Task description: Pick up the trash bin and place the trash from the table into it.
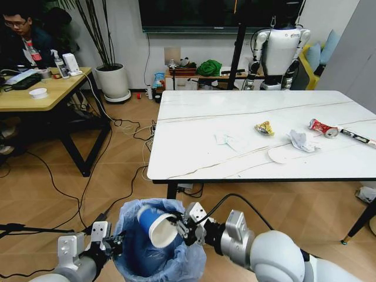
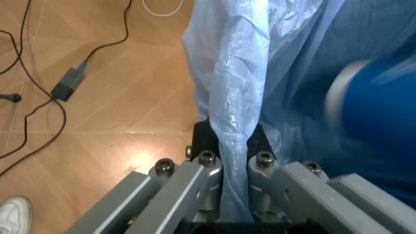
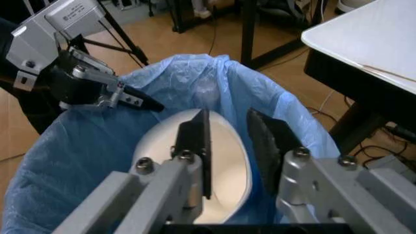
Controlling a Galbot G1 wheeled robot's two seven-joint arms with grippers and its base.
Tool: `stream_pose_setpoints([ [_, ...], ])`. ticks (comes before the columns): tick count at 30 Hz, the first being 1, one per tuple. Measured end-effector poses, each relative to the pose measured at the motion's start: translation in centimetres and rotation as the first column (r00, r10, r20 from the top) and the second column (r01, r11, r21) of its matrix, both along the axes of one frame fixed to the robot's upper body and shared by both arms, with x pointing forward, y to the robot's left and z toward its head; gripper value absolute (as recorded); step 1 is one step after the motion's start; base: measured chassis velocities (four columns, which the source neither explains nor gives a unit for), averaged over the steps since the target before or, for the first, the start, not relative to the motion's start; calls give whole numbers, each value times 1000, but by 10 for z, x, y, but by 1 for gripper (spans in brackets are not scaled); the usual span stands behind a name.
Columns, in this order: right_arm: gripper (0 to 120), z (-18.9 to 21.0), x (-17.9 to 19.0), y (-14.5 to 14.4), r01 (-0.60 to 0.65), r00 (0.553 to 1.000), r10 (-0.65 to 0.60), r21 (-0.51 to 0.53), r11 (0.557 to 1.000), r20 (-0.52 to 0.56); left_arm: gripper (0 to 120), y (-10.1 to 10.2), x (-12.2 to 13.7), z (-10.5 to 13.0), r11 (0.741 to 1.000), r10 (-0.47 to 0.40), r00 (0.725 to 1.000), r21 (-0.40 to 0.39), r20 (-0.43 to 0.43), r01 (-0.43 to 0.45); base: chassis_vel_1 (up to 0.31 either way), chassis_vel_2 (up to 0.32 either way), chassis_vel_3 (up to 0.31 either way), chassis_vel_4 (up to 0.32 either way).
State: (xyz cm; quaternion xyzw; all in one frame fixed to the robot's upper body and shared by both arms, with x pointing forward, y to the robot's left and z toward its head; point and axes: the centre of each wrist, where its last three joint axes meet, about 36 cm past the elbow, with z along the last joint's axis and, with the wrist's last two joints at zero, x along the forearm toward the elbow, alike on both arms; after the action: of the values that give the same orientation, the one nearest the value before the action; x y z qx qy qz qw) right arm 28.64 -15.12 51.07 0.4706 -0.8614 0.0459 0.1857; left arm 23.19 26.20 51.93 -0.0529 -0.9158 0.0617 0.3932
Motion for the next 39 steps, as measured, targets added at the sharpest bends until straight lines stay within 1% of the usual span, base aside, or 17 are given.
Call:
stream_pose_setpoints([
  [1, 25, -1, -1, 1, -1, 1000, 1, -5, 1000, 3, 0, 0, 0, 0, 1000, 0, 1000, 0, -1, 0, 0, 0, 0, 0],
  [3, 28, -1, -3, 1, -2, 1000, 2, -12, 1000, 7, 0, 0, 0, 0, 1000, 0, 1000, 0, -2, 0, 0, 0, 0, 0],
  [5, 41, -1, -6, 2, -4, 1000, 5, -23, 1000, 14, 0, -1, -1, -1, 1000, 1, 1000, 0, -6, -1, 0, 0, 0, 0],
  [8, 53, 3, -7, -3, 11, 1000, -11, -28, 1000, 29, 0, -1, -2, -2, 1000, 3, 1000, -1, -8, -3, 0, 0, 0, 0],
  [9, 53, 3, -7, -3, 11, 1000, -11, -28, 1000, 29, 0, -1, -2, -2, 1000, 3, 1000, -1, -8, -3, 0, 0, 0, 0],
  [12, 66, 34, 1, -17, 59, 994, -63, 48, 997, 84, 0, -1, -4, -3, 1000, 6, 1000, 0, -8, -6, 0, 0, 0, 0],
  [13, 66, 34, 1, -17, 59, 994, -63, 48, 997, 84, 0, -1, -4, -3, 1000, 6, 1000, 0, -8, -6, 0, 0, 0, 0],
  [15, 78, 69, 22, -39, 143, 980, -160, 143, 979, 116, 0, -2, -5, -4, 1000, 9, 1000, -2, -9, -9, 0, 0, 0, 0],
  [17, 81, 76, 36, -49, 195, 969, -215, 161, 967, 118, 0, -2, -6, -4, 1000, 9, 1000, -4, -11, -10, 0, 0, 0, 0],
  [20, 97, 81, 100, -80, 402, 904, -421, 185, 897, 78, 0, -2, -7, -5, 1000, 11, 1000, -5, -15, -11, 0, 0, 0, 0],
  [21, 97, 81, 100, -80, 402, 904, -421, 185, 897, 78, 0, -2, -7, -5, 1000, 11, 1000, -5, -15, -11, 0, 0, 0, 0],
  [23, 100, 80, 142, -92, 507, 851, -523, 180, 843, 51, 0, -1, -7, -5, 1000, 13, 1000, -2, -14, -13, 0, 0, 0, 0],
  [24, 100, 80, 142, -92, 507, 851, -523, 180, 843, 51, 0, -1, -7, -5, 1000, 13, 1000, -2, -14, -13, 0, 0, 0, 0],
  [27, 100, 67, 206, -99, 649, 759, -650, 121, 751, -35, 0, 1, -8, -5, 1000, 20, 1000, 3, -13, -20, 0, 0, 0, 0],
  [28, 100, 67, 206, -99, 649, 759, -650, 121, 751, -35, 0, 1, -8, -5, 1000, 20, 1000, 3, -13, -20, 0, 0, 0, 0],
  [31, 100, 41, 253, -91, 725, 686, -716, 28, 689, -130, 0, 2, -7, -4, 1000, 23, 1000, 3, -11, -23, 0, 0, 0, 0],
  [39, 100, -3, 289, -80, 754, 630, -763, -119, 646, -146, 0, 3, -6, -3, 1000, 29, 1000, 1, -5, -29, 0, 0, 0, 0],
])
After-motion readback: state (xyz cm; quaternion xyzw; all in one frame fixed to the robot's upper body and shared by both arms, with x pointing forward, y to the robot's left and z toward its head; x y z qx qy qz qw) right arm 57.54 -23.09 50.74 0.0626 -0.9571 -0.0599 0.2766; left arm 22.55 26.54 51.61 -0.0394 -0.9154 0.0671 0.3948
